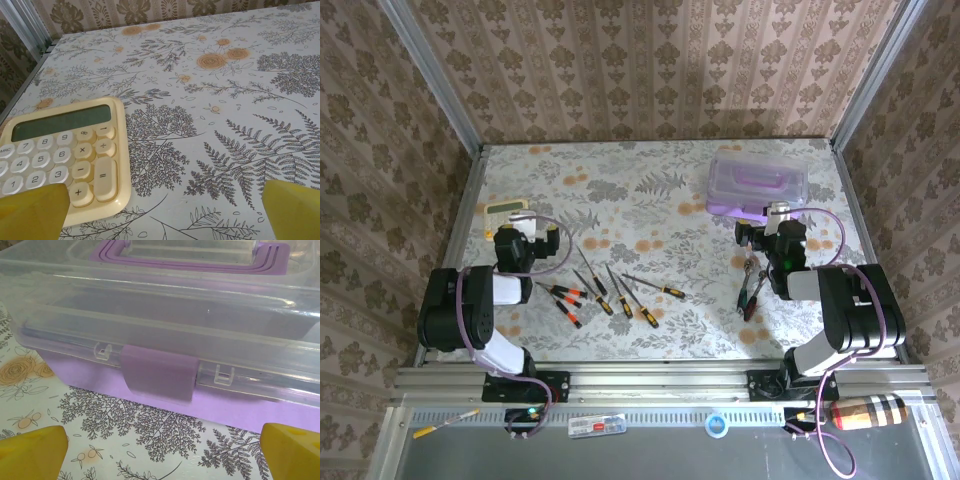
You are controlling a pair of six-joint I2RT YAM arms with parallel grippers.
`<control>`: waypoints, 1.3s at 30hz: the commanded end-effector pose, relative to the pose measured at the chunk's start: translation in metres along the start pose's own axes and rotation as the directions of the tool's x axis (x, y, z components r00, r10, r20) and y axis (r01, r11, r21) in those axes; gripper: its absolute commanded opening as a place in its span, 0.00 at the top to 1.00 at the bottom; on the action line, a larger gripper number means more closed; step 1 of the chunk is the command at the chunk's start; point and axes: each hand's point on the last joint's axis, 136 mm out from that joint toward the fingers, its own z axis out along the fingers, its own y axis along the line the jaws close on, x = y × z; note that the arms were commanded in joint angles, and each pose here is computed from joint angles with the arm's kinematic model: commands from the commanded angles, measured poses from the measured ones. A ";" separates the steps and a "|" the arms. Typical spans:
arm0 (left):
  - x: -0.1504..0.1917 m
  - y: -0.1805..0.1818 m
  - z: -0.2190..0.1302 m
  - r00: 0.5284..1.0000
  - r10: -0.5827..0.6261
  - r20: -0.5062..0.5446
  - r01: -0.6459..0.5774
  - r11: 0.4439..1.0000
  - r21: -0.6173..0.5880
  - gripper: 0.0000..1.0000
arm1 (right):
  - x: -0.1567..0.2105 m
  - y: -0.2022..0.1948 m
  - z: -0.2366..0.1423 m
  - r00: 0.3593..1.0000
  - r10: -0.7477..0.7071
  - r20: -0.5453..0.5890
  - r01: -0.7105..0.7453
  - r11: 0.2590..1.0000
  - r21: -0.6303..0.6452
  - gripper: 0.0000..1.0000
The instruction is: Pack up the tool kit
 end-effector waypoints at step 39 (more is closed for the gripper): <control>-0.010 0.001 0.001 1.000 0.007 0.023 -0.006 1.000 -0.030 0.00 | -0.002 0.001 -0.002 1.000 -0.005 0.011 0.005 1.000 0.010 0.00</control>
